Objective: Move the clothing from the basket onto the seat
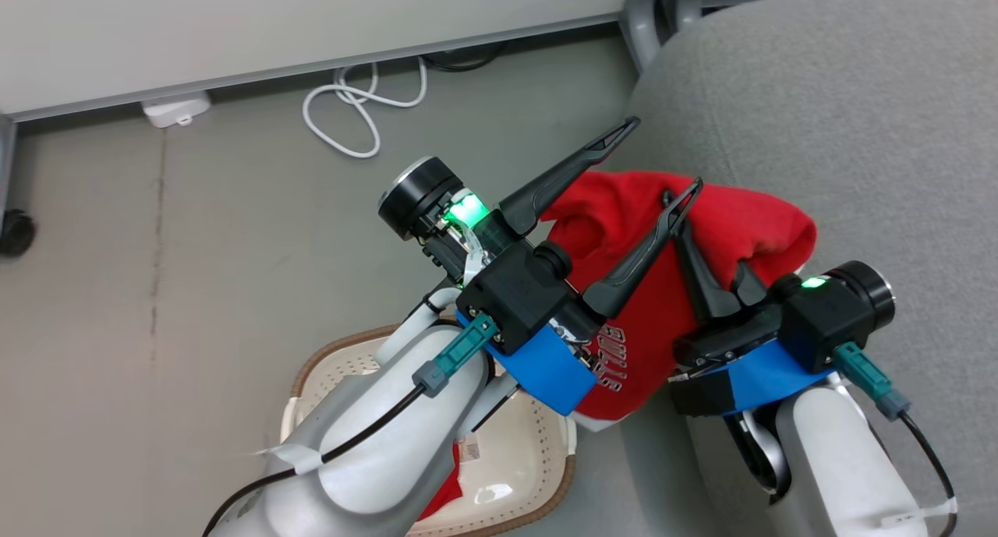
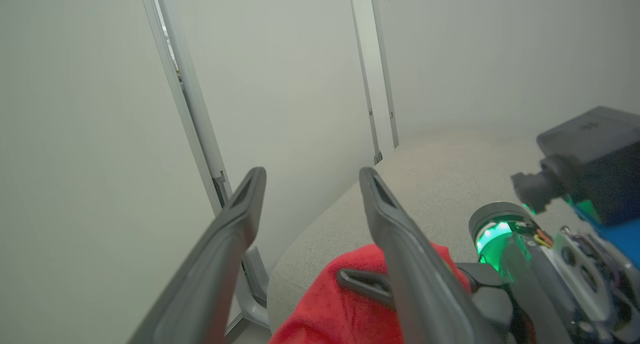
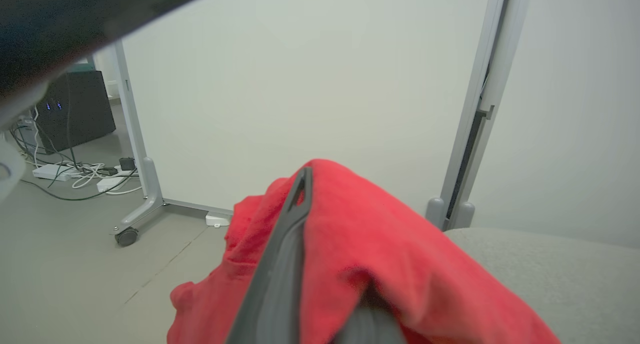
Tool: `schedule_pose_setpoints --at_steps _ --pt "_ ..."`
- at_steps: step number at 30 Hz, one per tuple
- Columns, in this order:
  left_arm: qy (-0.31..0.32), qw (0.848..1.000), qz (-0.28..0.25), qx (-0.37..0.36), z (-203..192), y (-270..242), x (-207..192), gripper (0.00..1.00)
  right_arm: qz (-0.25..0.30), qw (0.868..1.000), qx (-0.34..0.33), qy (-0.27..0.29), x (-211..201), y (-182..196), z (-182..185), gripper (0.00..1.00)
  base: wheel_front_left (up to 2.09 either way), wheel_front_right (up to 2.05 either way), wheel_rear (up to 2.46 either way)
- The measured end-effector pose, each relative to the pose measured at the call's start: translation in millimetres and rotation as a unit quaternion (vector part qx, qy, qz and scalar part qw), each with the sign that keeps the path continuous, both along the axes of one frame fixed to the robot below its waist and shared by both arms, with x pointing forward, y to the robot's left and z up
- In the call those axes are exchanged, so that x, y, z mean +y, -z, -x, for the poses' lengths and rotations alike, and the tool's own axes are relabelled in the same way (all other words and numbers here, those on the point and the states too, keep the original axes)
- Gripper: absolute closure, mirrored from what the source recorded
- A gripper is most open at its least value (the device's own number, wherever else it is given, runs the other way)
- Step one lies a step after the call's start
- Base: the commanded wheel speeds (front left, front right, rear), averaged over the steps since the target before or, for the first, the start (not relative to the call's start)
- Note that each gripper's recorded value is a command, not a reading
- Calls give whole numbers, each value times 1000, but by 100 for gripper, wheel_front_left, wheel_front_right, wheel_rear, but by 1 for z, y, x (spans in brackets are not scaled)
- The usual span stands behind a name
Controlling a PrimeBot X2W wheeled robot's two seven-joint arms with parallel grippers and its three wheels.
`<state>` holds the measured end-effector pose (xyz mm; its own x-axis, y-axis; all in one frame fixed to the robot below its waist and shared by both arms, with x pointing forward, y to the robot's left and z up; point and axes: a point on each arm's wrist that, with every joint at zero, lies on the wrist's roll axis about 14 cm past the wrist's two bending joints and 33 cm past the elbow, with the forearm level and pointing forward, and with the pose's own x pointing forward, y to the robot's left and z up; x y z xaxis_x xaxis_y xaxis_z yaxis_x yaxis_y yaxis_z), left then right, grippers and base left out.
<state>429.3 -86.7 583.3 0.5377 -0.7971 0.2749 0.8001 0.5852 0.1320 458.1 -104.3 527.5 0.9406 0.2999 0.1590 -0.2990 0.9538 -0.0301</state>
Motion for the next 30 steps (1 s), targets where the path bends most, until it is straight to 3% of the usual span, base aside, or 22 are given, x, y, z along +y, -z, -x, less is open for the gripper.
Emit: schedule_pose_setpoints --at_steps 11,30 --pt "58 998 -4 18 7 20 -36 0 12 995 10 96 -69 6 13 100 0 0 0" --pt "118 992 -10 35 21 40 -70 0 34 972 18 230 -160 7 52 100 0 0 0"
